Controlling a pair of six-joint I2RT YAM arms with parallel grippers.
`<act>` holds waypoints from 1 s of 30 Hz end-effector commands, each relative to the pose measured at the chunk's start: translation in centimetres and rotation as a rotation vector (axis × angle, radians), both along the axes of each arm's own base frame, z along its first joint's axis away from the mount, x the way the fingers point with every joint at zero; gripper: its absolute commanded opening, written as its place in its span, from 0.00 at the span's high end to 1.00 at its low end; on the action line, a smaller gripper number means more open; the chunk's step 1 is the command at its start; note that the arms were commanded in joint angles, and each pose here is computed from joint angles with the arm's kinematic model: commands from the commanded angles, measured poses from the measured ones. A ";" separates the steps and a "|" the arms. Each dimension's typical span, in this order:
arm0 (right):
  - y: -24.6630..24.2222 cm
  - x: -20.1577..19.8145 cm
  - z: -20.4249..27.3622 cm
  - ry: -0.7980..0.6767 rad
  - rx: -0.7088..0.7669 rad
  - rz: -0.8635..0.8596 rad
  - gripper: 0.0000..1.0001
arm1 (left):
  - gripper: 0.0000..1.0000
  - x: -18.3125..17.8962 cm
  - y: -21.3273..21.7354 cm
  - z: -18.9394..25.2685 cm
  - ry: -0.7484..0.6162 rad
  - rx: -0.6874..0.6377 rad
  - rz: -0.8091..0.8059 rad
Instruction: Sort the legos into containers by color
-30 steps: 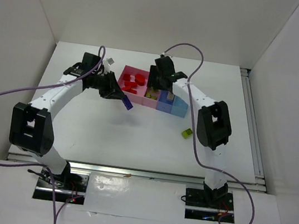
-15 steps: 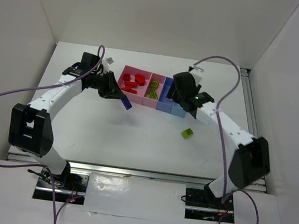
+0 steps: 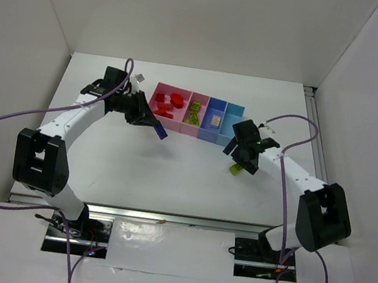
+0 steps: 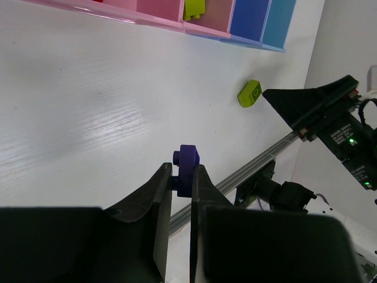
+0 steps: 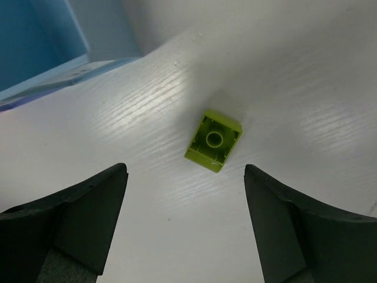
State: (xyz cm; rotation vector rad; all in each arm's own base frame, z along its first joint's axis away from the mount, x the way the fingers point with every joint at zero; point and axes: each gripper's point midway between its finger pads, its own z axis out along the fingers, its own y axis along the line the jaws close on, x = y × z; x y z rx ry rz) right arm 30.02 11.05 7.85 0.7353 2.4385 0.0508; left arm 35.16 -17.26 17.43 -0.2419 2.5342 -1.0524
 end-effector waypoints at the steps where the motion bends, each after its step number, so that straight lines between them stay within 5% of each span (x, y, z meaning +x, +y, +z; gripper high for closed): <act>1: 0.7 0.4 -1.4 0.029 0.031 -0.041 0.14 | 1.00 0.7 -0.5 1.5 -0.050 -0.019 -0.030; 21: -1.1 0.2 -6.5 0.078 0.023 -0.104 0.36 | 1.00 0.8 -0.5 0.8 -0.042 -0.010 -0.024; 27: -1.8 1.0 -4.1 0.026 -0.018 -0.090 0.65 | 1.00 0.8 -0.5 0.8 -0.042 -0.010 -0.024; 30: -0.3 2.4 0.6 -0.085 -0.024 -0.012 0.70 | 1.00 0.8 -0.5 0.8 -0.042 -0.010 -0.024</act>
